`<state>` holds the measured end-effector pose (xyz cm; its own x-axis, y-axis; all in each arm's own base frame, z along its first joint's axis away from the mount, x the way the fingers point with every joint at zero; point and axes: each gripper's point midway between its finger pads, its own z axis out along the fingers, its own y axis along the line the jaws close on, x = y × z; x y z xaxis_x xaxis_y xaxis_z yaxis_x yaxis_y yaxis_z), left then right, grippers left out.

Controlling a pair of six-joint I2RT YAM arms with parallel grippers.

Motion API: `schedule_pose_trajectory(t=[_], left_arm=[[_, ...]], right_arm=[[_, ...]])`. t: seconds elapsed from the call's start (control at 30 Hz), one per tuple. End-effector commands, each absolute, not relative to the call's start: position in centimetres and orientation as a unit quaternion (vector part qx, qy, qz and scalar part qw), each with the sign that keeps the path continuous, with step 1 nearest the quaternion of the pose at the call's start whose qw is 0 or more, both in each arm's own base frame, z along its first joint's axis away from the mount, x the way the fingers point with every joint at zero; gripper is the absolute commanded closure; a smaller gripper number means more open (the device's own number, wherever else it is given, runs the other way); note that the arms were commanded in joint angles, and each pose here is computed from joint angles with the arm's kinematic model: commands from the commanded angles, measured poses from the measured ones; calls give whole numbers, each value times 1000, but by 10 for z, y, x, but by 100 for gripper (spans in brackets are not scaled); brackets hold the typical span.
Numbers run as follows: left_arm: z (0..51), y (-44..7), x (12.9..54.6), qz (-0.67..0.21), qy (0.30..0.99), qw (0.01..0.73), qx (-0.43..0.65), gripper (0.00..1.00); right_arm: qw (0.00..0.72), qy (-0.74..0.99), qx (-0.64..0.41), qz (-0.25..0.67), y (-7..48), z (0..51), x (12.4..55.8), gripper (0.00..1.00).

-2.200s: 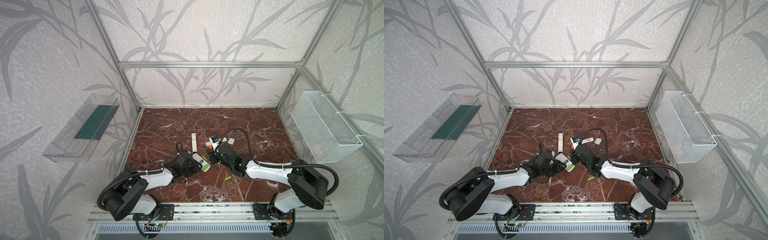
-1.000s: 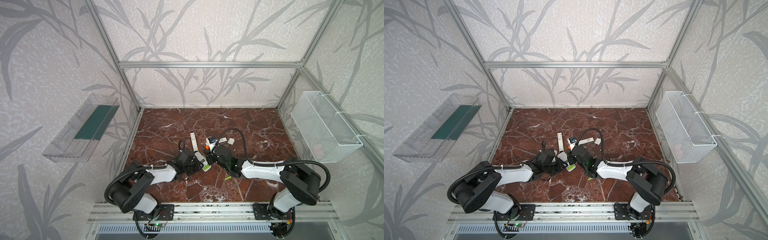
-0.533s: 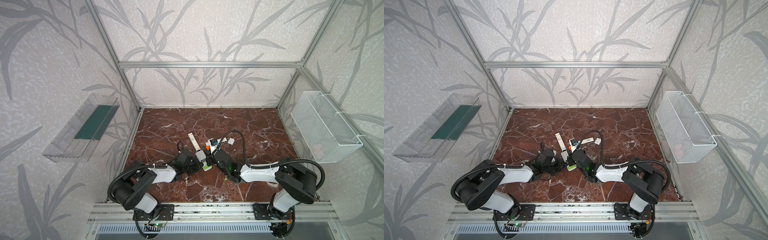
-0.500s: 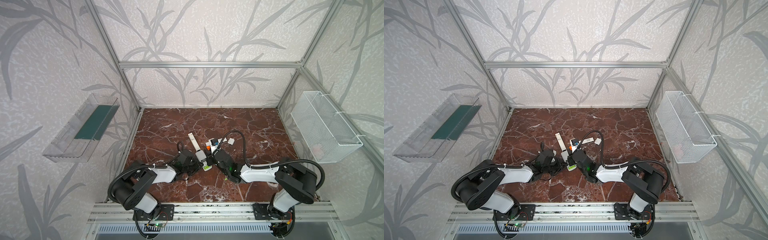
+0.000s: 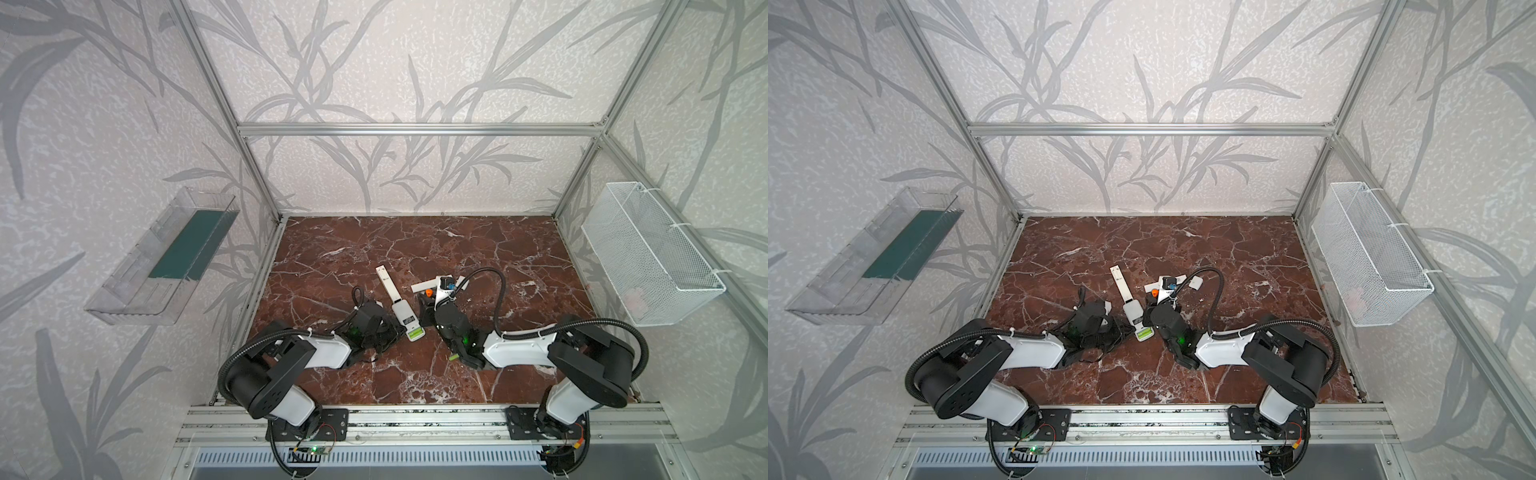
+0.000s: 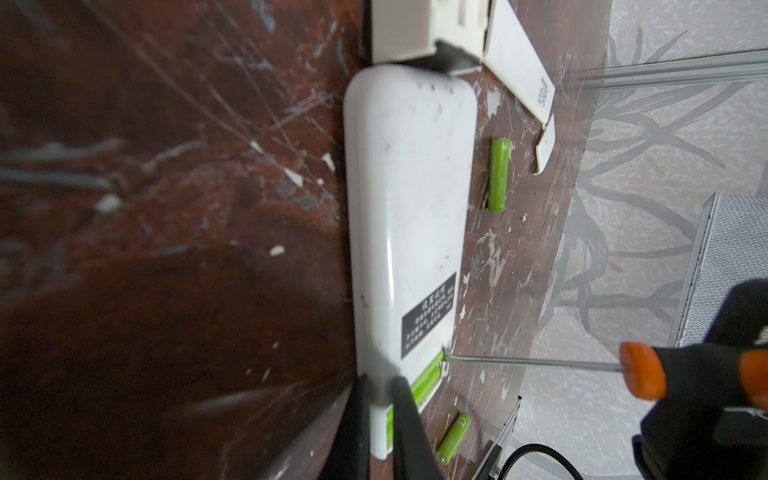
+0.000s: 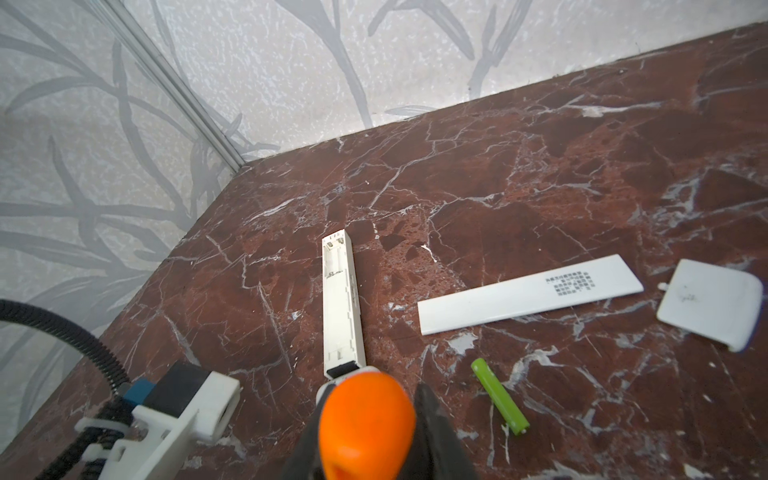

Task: Unload the batteries from the remote control

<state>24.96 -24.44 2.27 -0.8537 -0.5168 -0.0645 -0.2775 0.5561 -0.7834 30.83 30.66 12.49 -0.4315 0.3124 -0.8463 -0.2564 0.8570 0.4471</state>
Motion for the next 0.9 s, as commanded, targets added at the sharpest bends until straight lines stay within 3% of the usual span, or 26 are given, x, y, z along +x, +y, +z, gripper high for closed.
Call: schedule_pose_trajectory(t=[0.0, 0.87], left_arm=[[-21, -229, 223, -351, 896, 91, -254, 91], [-25, -233, 224, -360, 892, 85, -258, 92]], right_arm=[[519, 777, 71, 349, 314, 147, 305, 100], [477, 767, 139, 406, 301, 129, 311, 100]])
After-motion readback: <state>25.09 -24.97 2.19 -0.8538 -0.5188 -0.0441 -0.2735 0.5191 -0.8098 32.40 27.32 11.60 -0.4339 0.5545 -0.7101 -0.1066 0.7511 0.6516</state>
